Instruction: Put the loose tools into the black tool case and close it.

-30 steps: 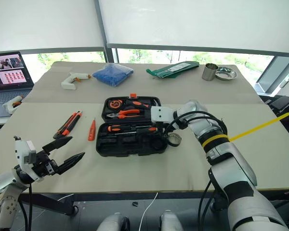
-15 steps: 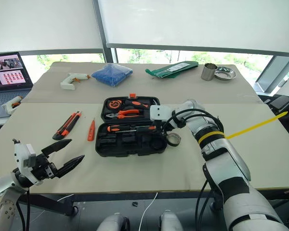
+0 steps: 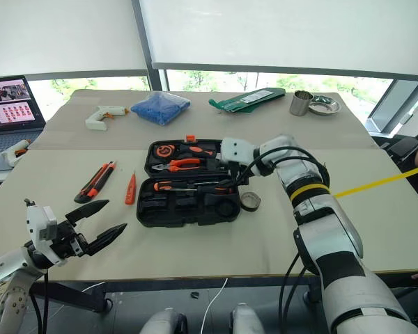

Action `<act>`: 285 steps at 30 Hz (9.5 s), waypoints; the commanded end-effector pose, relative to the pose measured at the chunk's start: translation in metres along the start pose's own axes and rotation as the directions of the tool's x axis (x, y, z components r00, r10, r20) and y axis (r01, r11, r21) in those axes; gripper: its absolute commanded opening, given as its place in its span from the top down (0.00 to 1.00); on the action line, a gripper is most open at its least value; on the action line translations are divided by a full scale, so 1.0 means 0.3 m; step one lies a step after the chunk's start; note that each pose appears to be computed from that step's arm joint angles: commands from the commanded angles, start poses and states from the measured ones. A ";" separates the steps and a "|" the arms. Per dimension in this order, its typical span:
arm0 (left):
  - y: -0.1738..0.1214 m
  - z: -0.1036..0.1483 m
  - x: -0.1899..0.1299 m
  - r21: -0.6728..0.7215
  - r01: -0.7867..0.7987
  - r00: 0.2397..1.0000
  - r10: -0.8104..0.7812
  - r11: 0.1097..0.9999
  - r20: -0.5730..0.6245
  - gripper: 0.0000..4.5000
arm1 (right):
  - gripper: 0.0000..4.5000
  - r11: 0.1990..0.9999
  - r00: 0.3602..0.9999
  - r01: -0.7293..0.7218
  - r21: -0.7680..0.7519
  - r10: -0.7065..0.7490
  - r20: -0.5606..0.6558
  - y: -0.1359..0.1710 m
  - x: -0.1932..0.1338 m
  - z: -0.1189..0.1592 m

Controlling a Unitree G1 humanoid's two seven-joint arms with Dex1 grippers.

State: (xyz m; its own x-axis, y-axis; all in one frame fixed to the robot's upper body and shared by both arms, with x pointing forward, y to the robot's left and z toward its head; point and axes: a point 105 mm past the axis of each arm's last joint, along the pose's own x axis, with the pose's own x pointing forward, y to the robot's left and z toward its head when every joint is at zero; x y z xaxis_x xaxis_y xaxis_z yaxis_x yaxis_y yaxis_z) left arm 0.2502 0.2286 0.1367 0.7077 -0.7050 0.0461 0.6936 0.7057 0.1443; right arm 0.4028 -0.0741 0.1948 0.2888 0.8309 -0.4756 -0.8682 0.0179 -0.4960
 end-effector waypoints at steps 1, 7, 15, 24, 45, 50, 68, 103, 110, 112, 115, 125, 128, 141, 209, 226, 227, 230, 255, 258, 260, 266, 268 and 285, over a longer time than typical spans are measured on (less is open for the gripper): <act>-0.006 0.026 0.020 0.033 0.021 0.999 -0.022 0.999 0.031 0.00 | 0.53 0.999 0.992 0.024 0.029 -0.027 0.119 -0.012 0.016 0.069; 0.000 0.033 0.039 0.023 0.027 0.999 -0.028 0.999 0.047 0.00 | 0.98 0.992 0.988 0.087 0.096 -0.098 0.116 0.033 0.128 0.008; 0.015 0.055 0.065 0.007 0.018 0.997 -0.018 1.000 0.081 0.00 | 1.00 0.987 0.998 0.047 0.157 -0.053 0.037 0.118 0.214 -0.085; 0.009 0.052 0.072 -0.005 0.016 0.996 -0.015 1.000 0.084 0.00 | 1.00 0.991 0.998 -0.012 0.135 0.021 -0.065 0.196 0.277 -0.148; 0.139 -0.039 -0.176 -0.025 -0.353 0.935 0.352 0.935 -0.049 0.00 | 0.29 0.967 0.819 0.227 0.113 -0.253 0.515 0.131 -0.105 0.116; 0.217 -0.123 -0.409 -0.028 -0.656 0.730 0.625 0.754 -0.276 0.00 | 0.01 0.942 0.809 0.271 0.197 -0.334 0.483 0.275 -0.249 0.007; 0.256 -0.002 0.001 -0.230 -0.681 0.708 0.547 0.695 -0.446 0.00 | 0.01 0.926 0.835 0.306 0.219 -0.372 0.405 0.248 -0.323 0.063; 0.180 -0.281 0.331 -0.182 -0.700 0.611 0.447 0.690 -0.654 0.32 | 0.00 0.973 0.858 0.183 0.141 -0.228 0.459 0.219 -0.332 0.207; 0.192 -0.282 0.300 -0.166 -0.716 0.600 0.475 0.678 -0.644 0.88 | 0.00 0.973 0.859 0.186 0.135 -0.228 0.459 0.215 -0.338 0.211; 0.199 -0.267 0.304 -0.176 -0.705 0.625 0.485 0.688 -0.612 0.90 | 0.00 0.974 0.859 0.184 0.136 -0.226 0.458 0.218 -0.335 0.211; 0.210 -0.247 0.296 -0.161 -0.674 0.662 0.493 0.721 -0.564 0.90 | 0.00 0.974 0.864 0.179 0.138 -0.223 0.452 0.224 -0.331 0.206; 0.183 0.071 0.306 -0.043 -0.115 0.991 0.112 0.992 -0.067 0.90 | 0.00 0.964 0.873 0.210 0.165 -0.261 0.411 0.240 -0.388 0.187; 0.104 0.104 0.309 0.050 0.203 0.974 -0.196 0.978 -0.114 0.90 | 0.00 0.959 0.894 0.197 0.203 -0.261 0.365 0.254 -0.408 0.159; 0.066 -0.022 0.521 0.247 0.549 0.780 -0.384 0.798 -0.495 0.90 | 0.00 0.956 0.920 0.193 0.221 -0.255 0.299 0.286 -0.393 0.122; 0.063 -0.044 0.447 0.201 0.515 0.831 -0.429 0.833 -0.354 1.00 | 0.00 0.946 0.917 0.149 0.287 -0.241 0.317 0.319 -0.351 0.106; 0.043 -0.185 0.419 0.099 0.482 0.803 -0.393 0.871 -0.448 1.00 | 0.00 0.938 0.917 0.153 0.311 -0.252 0.310 0.331 -0.357 0.088; 0.041 -0.194 0.412 0.097 0.491 0.792 -0.396 0.866 -0.465 1.00 | 0.00 0.938 0.917 0.153 0.311 -0.252 0.310 0.333 -0.357 0.087; 0.042 -0.204 0.404 0.103 0.494 0.786 -0.392 0.863 -0.478 1.00 | 0.00 0.938 0.917 0.151 0.313 -0.251 0.310 0.334 -0.355 0.084; 0.279 -0.147 -0.484 -0.037 -0.752 0.646 0.726 0.658 -0.235 0.00 | 0.00 0.904 0.758 0.210 0.373 -0.392 0.522 0.400 -0.296 0.071; 0.281 -0.148 -0.499 -0.070 -0.755 0.648 0.727 0.651 -0.226 0.00 | 0.00 0.902 0.733 0.221 0.371 -0.405 0.547 0.410 -0.283 0.093; 0.292 -0.133 -0.465 -0.119 -0.725 0.686 0.697 0.678 -0.208 0.00 | 0.00 0.901 0.718 0.232 0.366 -0.412 0.561 0.406 -0.277 0.108; 0.398 -0.094 -0.294 -0.119 -0.656 0.738 0.599 0.746 -0.311 0.00 | 0.00 0.909 0.722 0.238 0.342 -0.401 0.564 0.388 -0.267 0.131; 0.439 -0.060 -0.210 -0.108 -0.633 0.752 0.575 0.767 -0.323 0.00 | 0.00 0.913 0.728 0.234 0.335 -0.393 0.562 0.384 -0.266 0.134; 0.559 -0.152 0.144 -0.044 -0.577 0.640 0.418 0.816 -0.644 0.00 | 0.00 0.934 0.737 0.198 0.296 -0.341 0.583 0.373 -0.262 0.198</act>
State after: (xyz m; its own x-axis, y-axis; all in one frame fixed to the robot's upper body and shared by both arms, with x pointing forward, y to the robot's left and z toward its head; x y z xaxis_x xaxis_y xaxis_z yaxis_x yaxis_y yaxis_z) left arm 0.4039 0.3165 0.1205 0.8468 -0.1211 -0.5179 0.1534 0.9880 0.0197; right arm 0.2654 -0.1054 0.2055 0.2989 0.9283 0.2213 -0.8863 0.3560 -0.2963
